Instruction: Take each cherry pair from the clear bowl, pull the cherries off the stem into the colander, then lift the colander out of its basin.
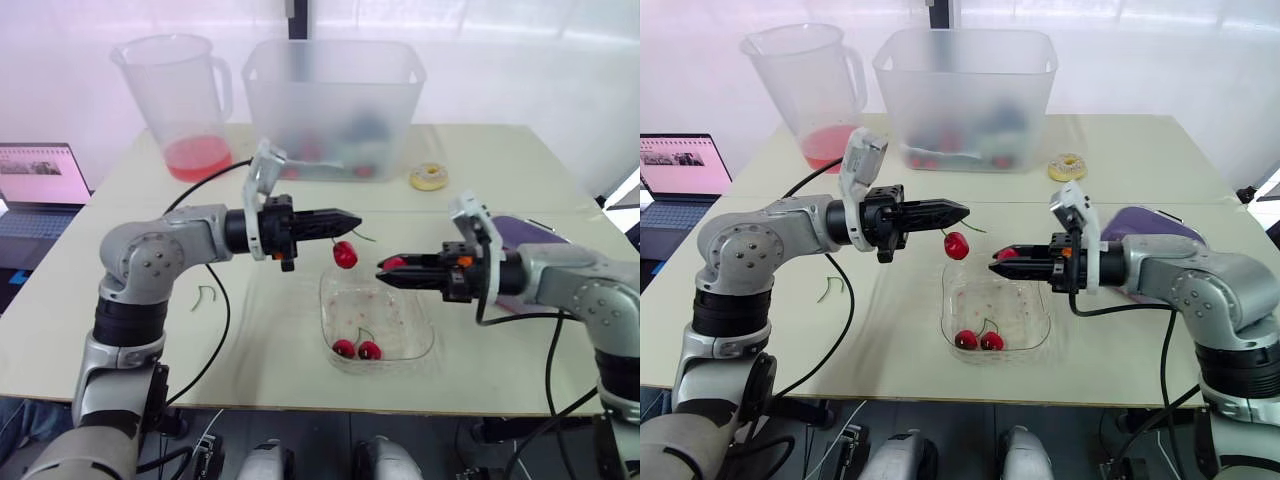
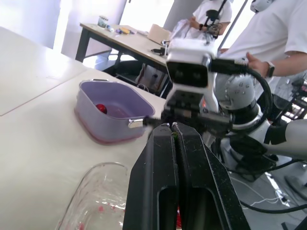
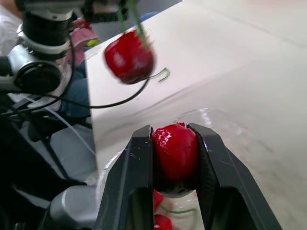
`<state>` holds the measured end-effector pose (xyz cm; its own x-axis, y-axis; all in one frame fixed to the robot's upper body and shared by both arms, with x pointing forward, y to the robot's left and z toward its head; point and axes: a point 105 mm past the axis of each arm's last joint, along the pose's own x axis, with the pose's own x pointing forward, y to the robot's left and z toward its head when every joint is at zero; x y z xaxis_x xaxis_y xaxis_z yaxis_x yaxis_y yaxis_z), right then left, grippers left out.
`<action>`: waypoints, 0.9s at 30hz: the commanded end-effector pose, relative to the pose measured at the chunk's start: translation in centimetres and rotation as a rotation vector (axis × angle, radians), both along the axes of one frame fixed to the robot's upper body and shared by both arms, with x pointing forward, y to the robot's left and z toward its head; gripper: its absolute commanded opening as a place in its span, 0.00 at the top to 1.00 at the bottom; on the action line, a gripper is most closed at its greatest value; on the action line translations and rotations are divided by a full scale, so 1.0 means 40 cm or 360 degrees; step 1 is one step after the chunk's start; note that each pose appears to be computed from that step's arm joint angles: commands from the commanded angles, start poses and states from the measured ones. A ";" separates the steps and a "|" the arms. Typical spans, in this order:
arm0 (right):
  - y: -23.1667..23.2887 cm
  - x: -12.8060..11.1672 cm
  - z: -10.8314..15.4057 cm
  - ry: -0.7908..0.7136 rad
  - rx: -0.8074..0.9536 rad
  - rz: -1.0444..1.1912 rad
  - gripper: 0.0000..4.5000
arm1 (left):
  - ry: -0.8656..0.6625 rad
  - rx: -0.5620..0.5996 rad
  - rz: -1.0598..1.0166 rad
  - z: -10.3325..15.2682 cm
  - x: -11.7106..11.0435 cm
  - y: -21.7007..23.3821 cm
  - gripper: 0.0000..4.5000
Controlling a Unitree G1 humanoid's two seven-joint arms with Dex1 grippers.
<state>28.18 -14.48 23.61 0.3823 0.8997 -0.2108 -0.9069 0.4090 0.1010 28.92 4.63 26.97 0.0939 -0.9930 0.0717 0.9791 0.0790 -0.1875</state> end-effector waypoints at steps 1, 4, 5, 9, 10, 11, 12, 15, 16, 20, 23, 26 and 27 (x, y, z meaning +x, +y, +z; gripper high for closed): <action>-0.125 0.065 0.087 -0.0230 -0.0044 -0.0384 0.87 | -0.0116 -0.0116 -0.0083 0.042 -0.030 0.016 1.00; -0.285 0.121 0.096 -0.0315 -0.0239 -0.0834 0.87 | -0.0106 -0.0152 -0.0080 0.037 -0.026 0.023 1.00; -0.330 0.132 0.092 -0.0336 -0.0311 -0.0956 0.87 | -0.0110 -0.0157 -0.0070 0.036 -0.023 0.025 1.00; -0.427 0.146 0.031 -0.0333 -0.0540 -0.1181 0.87 | -0.0125 -0.0150 -0.0030 0.032 -0.012 0.033 1.00; -0.452 0.146 0.002 -0.0316 -0.0622 -0.1233 0.87 | -0.0128 -0.0147 -0.0020 0.030 -0.010 0.034 1.00; -0.472 0.145 -0.020 -0.0307 -0.0688 -0.1269 0.87 | -0.0130 -0.0148 -0.0012 0.029 -0.009 0.035 1.00; -0.488 0.143 -0.039 -0.0299 -0.0745 -0.1295 0.87 | -0.0131 -0.0151 -0.0001 0.028 -0.007 0.035 1.00; -0.522 0.129 -0.090 -0.0225 -0.0850 -0.1328 0.87 | -0.0131 -0.0170 0.0012 0.025 -0.009 0.038 1.00; -0.525 0.127 -0.099 -0.0203 -0.0850 -0.1325 0.87 | -0.0131 -0.0161 0.0020 0.020 -0.008 0.040 1.00; -0.529 0.125 -0.096 -0.0190 -0.0834 -0.1323 0.48 | -0.0139 -0.0105 0.0072 0.008 0.005 0.042 1.00; -0.528 0.124 -0.075 -0.0213 -0.0827 -0.1316 0.14 | -0.0149 -0.0103 0.0088 0.010 0.012 0.040 1.00; -0.503 0.120 -0.019 -0.0256 -0.0774 -0.1268 0.01 | -0.0171 -0.0158 0.0075 0.026 0.009 0.038 1.00; -0.494 0.119 -0.004 -0.0269 -0.0763 -0.1253 0.01 | -0.0175 -0.0176 0.0070 0.031 0.008 0.038 1.00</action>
<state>33.11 -34.78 19.70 0.8704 0.1813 -0.4578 -0.3423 0.8911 -0.2979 29.56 6.04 26.46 0.1368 -0.9800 0.1442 0.9820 0.1151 -0.1495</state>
